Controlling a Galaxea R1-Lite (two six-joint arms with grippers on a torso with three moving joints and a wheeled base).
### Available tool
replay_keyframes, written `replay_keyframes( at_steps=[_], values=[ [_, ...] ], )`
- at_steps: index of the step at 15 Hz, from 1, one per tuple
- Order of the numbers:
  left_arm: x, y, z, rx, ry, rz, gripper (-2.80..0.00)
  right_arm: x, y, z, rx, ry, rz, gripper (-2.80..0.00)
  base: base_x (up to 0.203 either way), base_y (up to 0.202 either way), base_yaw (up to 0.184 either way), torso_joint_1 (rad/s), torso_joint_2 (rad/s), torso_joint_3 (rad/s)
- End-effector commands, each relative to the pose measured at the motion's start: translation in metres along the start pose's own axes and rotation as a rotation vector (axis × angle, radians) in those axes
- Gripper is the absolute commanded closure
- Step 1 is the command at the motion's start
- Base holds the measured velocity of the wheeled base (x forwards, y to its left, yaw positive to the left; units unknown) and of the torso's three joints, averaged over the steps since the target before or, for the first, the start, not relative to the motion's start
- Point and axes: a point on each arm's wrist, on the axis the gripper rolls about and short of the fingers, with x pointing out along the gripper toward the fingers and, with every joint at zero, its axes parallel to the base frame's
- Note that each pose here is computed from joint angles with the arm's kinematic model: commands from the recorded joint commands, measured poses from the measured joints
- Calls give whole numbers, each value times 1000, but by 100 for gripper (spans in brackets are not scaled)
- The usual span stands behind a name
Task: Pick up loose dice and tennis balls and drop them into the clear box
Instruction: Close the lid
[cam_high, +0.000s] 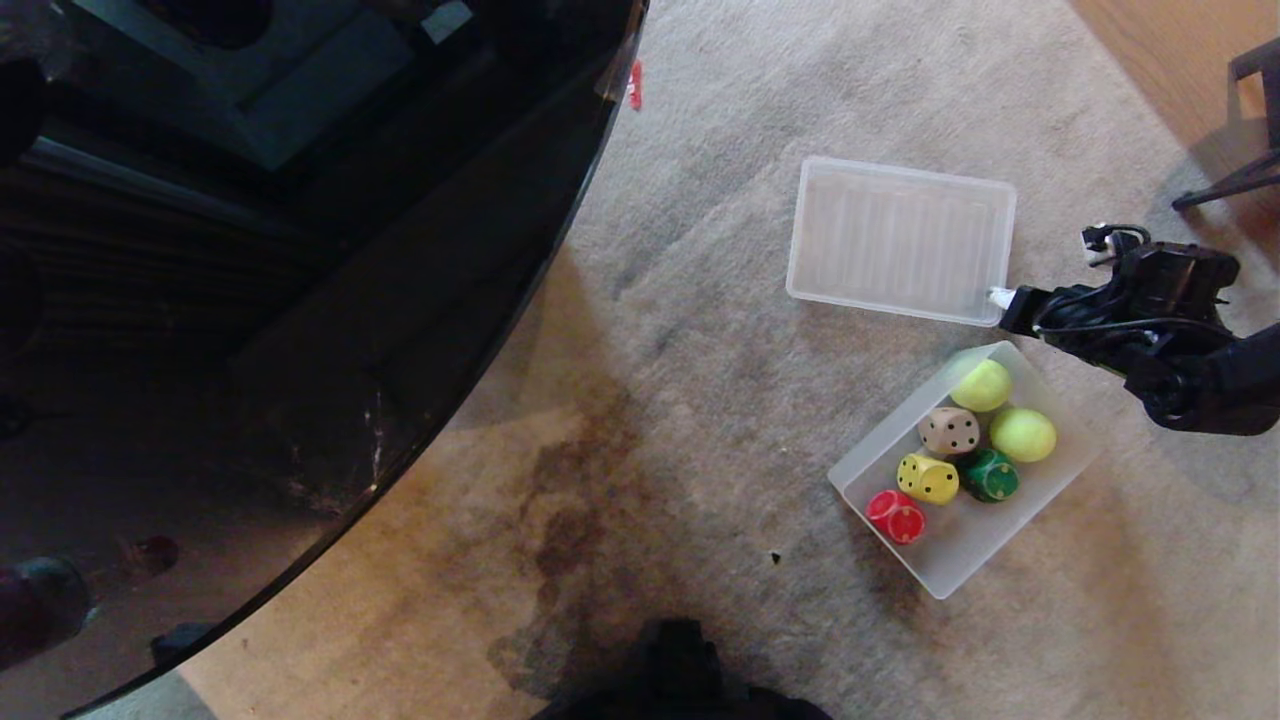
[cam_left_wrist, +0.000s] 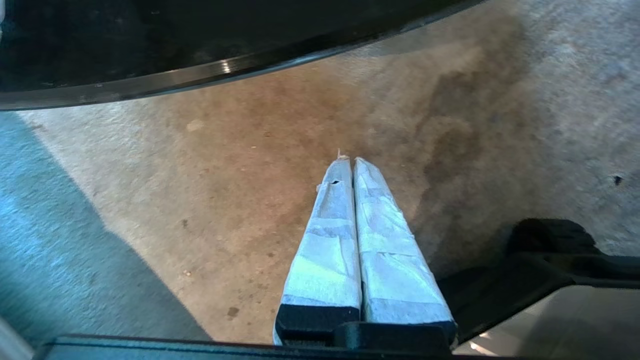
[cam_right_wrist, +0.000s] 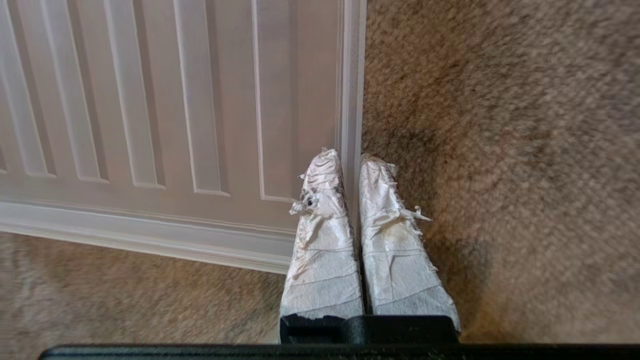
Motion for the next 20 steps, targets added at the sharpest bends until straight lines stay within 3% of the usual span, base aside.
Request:
replay_keyframes(
  at_steps=[1, 4, 8, 11, 14, 16, 18, 20],
  values=[
    [0, 0, 0, 0, 2, 0, 0, -16, 9, 22, -13, -40, 9, 0, 0, 0, 0, 0, 0, 0],
    [0, 0, 0, 0, 0, 0, 0, -54, 16, 43, -18, -61, 5, 0, 0, 0, 0, 0, 0, 0],
    [0, 0, 0, 0, 0, 0, 0, -109, 31, 54, -44, -30, 164, 0, 0, 0, 0, 0, 0, 0],
    [0, 0, 0, 0, 0, 0, 0, -132, 30, 38, -84, 49, 247, 0, 0, 0, 0, 0, 0, 0],
    [0, 0, 0, 0, 1, 0, 0, -135, 21, 14, -133, 159, 269, 0, 0, 0, 0, 0, 0, 0],
    [0, 0, 0, 0, 0, 0, 0, -136, 11, -9, -237, 292, 278, 0, 0, 0, 0, 0, 0, 0],
    [0, 0, 0, 0, 0, 0, 0, -138, -5, -24, -257, 390, 300, 0, 0, 0, 0, 0, 0, 0],
    [0, 0, 0, 0, 0, 0, 0, -139, -17, -23, -262, 423, 305, 0, 0, 0, 0, 0, 0, 0]
  ],
)
